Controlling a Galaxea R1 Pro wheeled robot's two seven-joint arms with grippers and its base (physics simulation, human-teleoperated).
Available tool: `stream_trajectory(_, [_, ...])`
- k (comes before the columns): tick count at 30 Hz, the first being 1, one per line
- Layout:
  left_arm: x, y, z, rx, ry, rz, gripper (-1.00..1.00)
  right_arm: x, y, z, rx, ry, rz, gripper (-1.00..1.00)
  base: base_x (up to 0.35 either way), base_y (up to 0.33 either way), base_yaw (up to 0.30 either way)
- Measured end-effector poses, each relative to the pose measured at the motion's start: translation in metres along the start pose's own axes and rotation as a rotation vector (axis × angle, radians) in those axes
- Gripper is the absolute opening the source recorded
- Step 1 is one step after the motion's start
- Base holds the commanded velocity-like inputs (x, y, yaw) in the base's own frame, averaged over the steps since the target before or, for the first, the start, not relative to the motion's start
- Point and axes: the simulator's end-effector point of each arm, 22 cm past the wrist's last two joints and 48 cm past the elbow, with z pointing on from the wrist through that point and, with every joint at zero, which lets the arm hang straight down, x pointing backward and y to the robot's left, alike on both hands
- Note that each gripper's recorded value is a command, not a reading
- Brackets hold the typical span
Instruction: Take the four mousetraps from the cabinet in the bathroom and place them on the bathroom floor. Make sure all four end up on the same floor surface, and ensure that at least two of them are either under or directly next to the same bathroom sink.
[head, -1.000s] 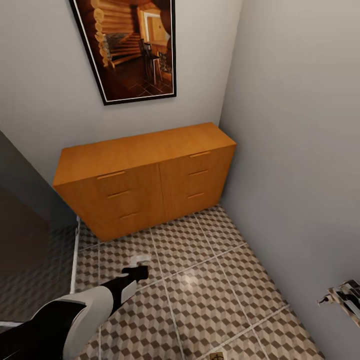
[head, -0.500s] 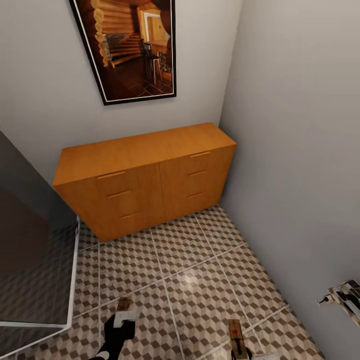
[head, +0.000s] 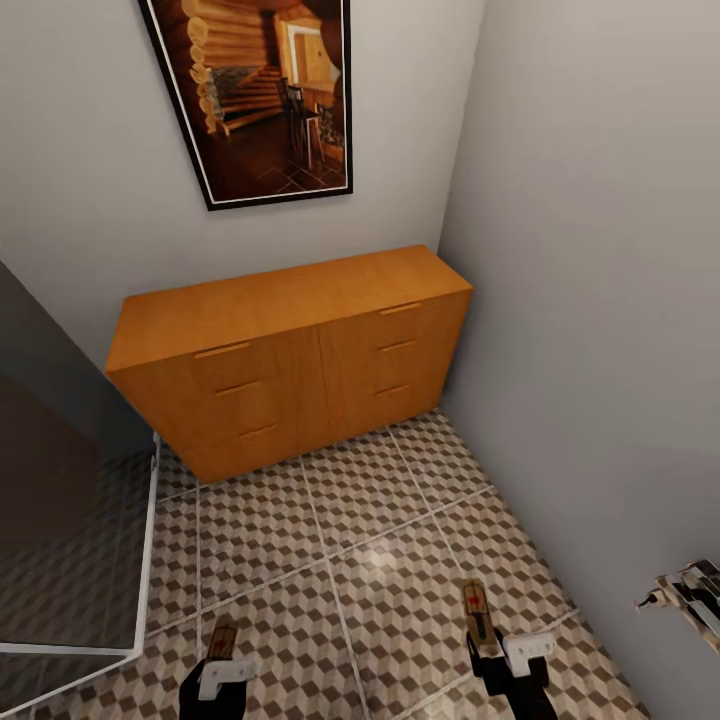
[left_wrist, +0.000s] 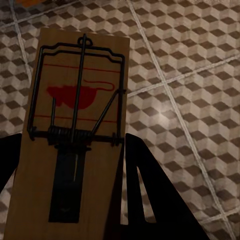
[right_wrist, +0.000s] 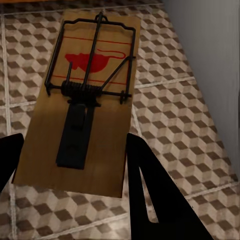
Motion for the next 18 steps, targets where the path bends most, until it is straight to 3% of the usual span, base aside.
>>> stream_trajectory(10, [0.001, 0.0, 0.0, -0.002, 0.002, 0.0, -1.0, -0.005, -0.005, 0.0, 0.008, -0.027, -0.002, -1.0, 0.0, 0.0, 0.0])
stream_trajectory(18, [0.001, 0.001, 0.0, -0.003, 0.004, 0.0, -1.0, 0.022, -0.004, -0.008, 0.01, 0.033, -0.002, -1.0, 0.0, 0.0, 0.039])
